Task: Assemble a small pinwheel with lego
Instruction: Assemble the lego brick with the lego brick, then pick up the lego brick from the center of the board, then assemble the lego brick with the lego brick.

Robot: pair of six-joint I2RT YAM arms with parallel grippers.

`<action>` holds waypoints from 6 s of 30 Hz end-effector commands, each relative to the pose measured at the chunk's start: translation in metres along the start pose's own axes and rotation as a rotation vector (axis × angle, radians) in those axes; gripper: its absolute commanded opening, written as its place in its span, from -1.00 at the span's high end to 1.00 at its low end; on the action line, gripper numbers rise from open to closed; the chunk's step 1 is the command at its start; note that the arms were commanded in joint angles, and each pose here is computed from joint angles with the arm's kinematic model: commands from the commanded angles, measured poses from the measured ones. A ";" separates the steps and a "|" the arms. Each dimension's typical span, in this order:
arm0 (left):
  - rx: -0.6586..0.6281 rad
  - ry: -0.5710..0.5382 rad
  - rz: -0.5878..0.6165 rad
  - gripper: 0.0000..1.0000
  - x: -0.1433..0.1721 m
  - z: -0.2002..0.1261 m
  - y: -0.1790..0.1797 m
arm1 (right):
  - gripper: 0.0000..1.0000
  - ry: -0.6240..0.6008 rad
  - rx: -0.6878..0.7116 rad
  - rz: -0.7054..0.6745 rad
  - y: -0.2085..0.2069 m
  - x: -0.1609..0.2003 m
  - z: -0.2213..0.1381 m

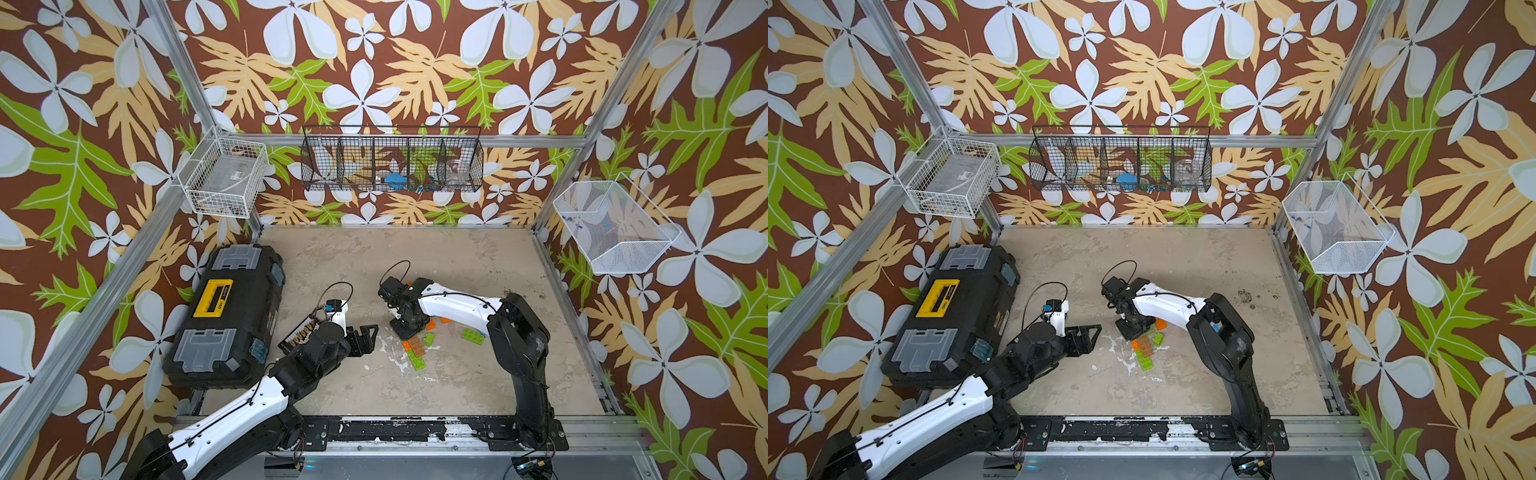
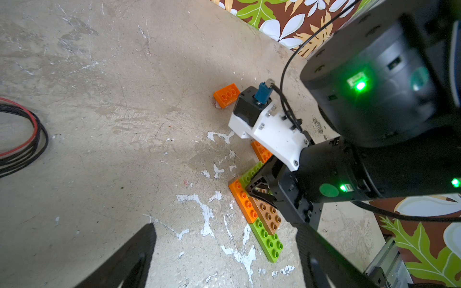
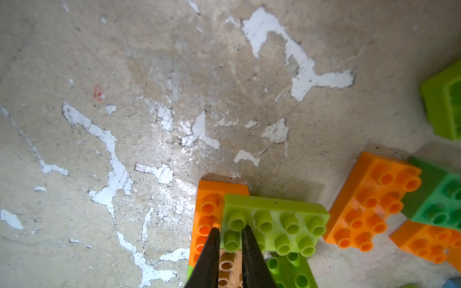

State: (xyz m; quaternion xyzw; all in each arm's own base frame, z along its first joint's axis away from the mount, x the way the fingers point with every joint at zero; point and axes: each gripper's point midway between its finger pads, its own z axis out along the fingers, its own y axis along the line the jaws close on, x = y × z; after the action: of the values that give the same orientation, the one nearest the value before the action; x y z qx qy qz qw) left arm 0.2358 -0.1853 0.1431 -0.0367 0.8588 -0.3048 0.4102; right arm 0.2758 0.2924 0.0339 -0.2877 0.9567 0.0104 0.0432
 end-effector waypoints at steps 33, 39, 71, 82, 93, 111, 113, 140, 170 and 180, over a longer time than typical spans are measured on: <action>0.014 0.310 0.160 -0.78 0.032 0.086 -0.052 | 0.53 -0.070 0.001 0.220 -0.099 0.012 -0.019; 0.036 0.320 0.149 -0.78 0.036 0.091 -0.060 | 0.53 -0.051 0.001 0.217 -0.099 0.010 -0.009; 0.014 0.316 0.126 -0.77 0.044 0.083 -0.046 | 0.68 0.044 0.051 0.226 -0.101 0.039 0.010; 0.009 0.312 0.115 -0.76 0.045 0.082 -0.043 | 0.73 0.062 0.069 0.220 -0.100 0.047 0.020; 0.008 0.300 0.112 -0.76 0.043 0.080 -0.043 | 0.62 0.016 0.059 0.230 -0.099 0.028 0.016; 0.008 0.302 0.110 -0.76 0.044 0.079 -0.041 | 0.76 0.025 0.063 0.229 -0.099 0.030 0.019; 0.009 0.304 0.108 -0.76 0.045 0.079 -0.041 | 0.75 0.019 0.065 0.229 -0.100 0.029 0.015; -0.015 0.181 -0.143 -0.77 0.017 0.044 0.026 | 0.74 -0.096 -0.016 0.065 -0.015 -0.015 -0.043; -0.009 0.179 -0.173 -0.77 0.023 0.038 0.037 | 0.73 -0.007 -0.029 0.049 0.011 0.000 -0.003; -0.008 0.182 -0.172 -0.77 0.023 0.040 0.037 | 0.74 0.018 0.010 0.049 0.004 0.006 0.010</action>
State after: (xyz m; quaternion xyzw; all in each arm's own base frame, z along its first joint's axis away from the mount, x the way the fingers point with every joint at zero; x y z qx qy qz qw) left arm 0.2519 -0.1786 0.0810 -0.0895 0.8936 -0.3276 0.2934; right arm 0.2706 0.3037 0.0338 -0.2688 0.9617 0.0302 0.0451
